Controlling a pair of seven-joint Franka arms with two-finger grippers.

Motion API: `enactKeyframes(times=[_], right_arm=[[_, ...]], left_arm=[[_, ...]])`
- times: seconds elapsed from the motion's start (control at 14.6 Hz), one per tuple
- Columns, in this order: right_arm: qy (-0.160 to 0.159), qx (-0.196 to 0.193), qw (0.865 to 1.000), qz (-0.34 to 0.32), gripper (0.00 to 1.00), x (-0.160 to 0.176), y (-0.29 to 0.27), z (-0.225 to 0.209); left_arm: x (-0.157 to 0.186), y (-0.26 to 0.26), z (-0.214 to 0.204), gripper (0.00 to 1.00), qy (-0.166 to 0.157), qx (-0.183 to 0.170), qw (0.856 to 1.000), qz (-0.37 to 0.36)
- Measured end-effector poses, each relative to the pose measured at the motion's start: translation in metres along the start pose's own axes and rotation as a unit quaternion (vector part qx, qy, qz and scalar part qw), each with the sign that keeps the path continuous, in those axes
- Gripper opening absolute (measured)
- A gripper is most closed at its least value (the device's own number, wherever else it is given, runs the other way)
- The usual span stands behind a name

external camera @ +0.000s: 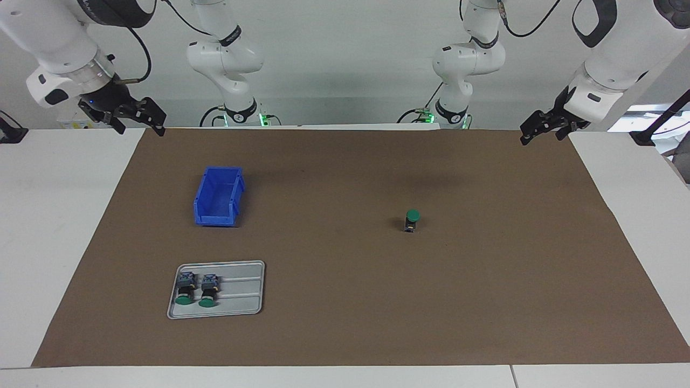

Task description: Place and press button with both arms

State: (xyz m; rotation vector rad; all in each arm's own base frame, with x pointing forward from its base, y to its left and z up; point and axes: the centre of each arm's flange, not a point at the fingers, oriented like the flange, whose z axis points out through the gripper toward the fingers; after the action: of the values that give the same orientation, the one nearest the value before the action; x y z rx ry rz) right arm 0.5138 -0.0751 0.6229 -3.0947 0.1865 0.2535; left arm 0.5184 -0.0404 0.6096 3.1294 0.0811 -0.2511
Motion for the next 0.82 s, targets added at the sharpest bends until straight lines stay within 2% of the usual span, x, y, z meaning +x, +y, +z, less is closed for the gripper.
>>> enactKeyframes(times=[0.82], right_arm=[[0.010,0.002,1.000,-0.003,1.00,0.0008,0.0027,-0.0030]], left_arm=[[0.0005,-0.0039,-0.0001,1.00,0.000,-0.001,1.000,-0.004]])
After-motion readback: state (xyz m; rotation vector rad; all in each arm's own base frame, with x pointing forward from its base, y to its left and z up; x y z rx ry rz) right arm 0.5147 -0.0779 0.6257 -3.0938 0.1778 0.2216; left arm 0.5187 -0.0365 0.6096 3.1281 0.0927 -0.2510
